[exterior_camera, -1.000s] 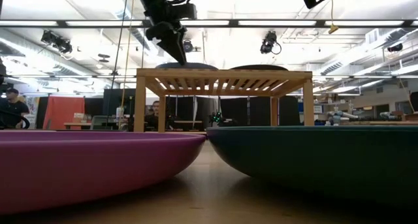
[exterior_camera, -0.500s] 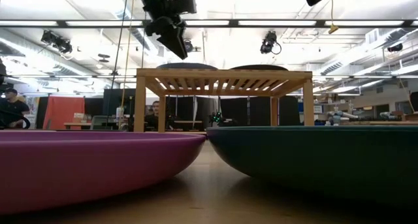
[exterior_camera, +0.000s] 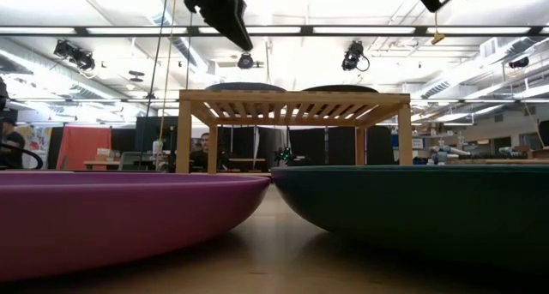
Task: Place and stack plates onto a shelf
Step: Stack the pink plate on the black plate on the shelf
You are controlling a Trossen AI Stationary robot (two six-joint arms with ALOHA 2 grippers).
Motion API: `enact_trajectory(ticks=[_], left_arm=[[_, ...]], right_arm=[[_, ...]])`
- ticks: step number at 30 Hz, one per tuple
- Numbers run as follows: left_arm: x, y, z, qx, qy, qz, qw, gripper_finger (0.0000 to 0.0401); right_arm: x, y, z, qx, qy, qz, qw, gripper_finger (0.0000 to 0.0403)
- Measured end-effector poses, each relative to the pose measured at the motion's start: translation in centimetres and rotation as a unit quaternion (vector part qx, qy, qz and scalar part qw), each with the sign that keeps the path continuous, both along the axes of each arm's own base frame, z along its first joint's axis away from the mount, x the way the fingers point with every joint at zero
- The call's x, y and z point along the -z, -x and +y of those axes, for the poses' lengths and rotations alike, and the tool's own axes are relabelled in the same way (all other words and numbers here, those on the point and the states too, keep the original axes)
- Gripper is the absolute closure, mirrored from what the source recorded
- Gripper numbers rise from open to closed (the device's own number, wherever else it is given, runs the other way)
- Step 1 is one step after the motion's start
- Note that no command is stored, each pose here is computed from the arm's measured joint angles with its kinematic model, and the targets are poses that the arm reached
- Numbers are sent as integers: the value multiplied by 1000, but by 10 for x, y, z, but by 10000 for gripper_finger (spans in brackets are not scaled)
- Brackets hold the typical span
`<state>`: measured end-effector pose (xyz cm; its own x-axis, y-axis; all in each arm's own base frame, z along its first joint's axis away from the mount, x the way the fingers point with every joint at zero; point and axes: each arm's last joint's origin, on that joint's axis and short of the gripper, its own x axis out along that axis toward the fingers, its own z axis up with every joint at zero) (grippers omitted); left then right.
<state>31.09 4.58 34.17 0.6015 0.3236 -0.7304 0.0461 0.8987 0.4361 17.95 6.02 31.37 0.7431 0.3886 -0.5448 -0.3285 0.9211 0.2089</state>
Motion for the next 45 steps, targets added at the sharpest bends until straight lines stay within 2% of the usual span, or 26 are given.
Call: enact_trajectory(ticks=[4,9,21,36,41,45], left_arm=[[0,-2,-15,21,3,-2,1000,284],[0,-3,-28,35,8,-5,999,284],[0,-4,-35,41,12,-7,999,284],[0,-4,-35,41,12,-7,999,284],[0,-4,-35,41,12,-7,999,284],[0,-4,-35,41,12,-7,999,284]], right_arm=[[14,-2,9,1,-6,70,997,289],[37,-10,22,-12,22,159,987,289],[87,-27,37,-20,90,316,944,289],[134,-43,44,-18,138,423,895,289],[144,-46,45,-15,151,441,885,289],[144,-46,44,-8,163,436,885,289]])
